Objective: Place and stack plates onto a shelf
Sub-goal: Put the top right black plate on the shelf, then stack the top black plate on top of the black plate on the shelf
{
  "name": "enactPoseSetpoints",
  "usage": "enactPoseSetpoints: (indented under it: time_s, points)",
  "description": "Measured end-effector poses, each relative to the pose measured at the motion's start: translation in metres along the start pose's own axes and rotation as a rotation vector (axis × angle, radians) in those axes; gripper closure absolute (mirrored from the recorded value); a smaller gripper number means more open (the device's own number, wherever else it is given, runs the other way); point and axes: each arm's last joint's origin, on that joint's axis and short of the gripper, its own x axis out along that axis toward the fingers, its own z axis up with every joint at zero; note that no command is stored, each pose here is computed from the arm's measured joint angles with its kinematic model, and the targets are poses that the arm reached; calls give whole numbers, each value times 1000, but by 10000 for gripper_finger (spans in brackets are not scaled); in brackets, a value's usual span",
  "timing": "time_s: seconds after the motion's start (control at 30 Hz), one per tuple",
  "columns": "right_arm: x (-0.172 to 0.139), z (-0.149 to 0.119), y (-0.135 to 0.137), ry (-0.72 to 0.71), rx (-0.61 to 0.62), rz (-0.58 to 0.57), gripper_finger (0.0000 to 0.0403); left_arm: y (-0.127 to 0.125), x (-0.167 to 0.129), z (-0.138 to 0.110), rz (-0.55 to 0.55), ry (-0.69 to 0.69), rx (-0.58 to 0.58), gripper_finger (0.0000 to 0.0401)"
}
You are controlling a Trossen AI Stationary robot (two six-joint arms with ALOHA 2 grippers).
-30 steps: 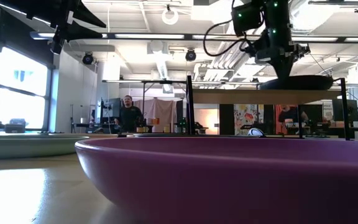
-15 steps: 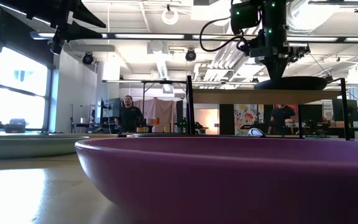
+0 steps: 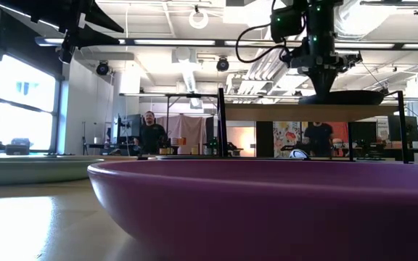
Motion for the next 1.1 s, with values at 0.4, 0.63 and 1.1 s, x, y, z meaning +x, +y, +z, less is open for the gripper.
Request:
enactPoseSetpoints:
  time_s: [0.4, 0.63, 1.1]
  points:
    - [-1, 1, 0, -7, -24, 8, 289, 0, 0, 0, 0, 0, 0, 284]
    - [-26, 8, -4, -81, -4, 33, 284, 0, 0, 0, 0, 0, 0, 284]
    - [-76, -1, 36, -110, -15, 425, 284, 0, 0, 0, 0, 0, 0, 284]
